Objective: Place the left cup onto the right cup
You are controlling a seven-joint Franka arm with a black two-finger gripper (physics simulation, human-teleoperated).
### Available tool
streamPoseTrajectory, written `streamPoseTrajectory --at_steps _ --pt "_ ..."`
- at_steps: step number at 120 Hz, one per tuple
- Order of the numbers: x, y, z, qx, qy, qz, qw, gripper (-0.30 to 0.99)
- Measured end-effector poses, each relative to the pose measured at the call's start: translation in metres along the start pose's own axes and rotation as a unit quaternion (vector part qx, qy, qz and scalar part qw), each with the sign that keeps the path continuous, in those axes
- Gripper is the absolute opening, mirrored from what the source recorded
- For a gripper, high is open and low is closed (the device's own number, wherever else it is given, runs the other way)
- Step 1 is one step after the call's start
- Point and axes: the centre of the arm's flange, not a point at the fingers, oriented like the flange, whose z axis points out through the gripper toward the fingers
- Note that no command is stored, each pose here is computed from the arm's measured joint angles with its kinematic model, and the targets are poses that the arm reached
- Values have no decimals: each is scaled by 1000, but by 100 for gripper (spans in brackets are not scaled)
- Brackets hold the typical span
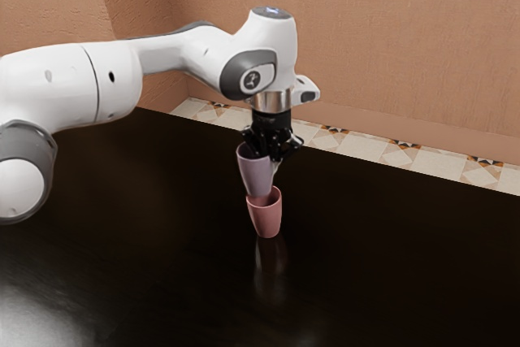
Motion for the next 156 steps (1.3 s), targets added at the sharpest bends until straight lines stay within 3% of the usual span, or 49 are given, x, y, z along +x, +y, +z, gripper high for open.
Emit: streamPoseTrajectory --at_steps 110,135,156 --pt "0 11 22 0 -14 -6 1000 -9" --pt "0 9 30 -1 -18 -9 1000 34" --pt "0 9 30 -2 -17 -10 1000 54"
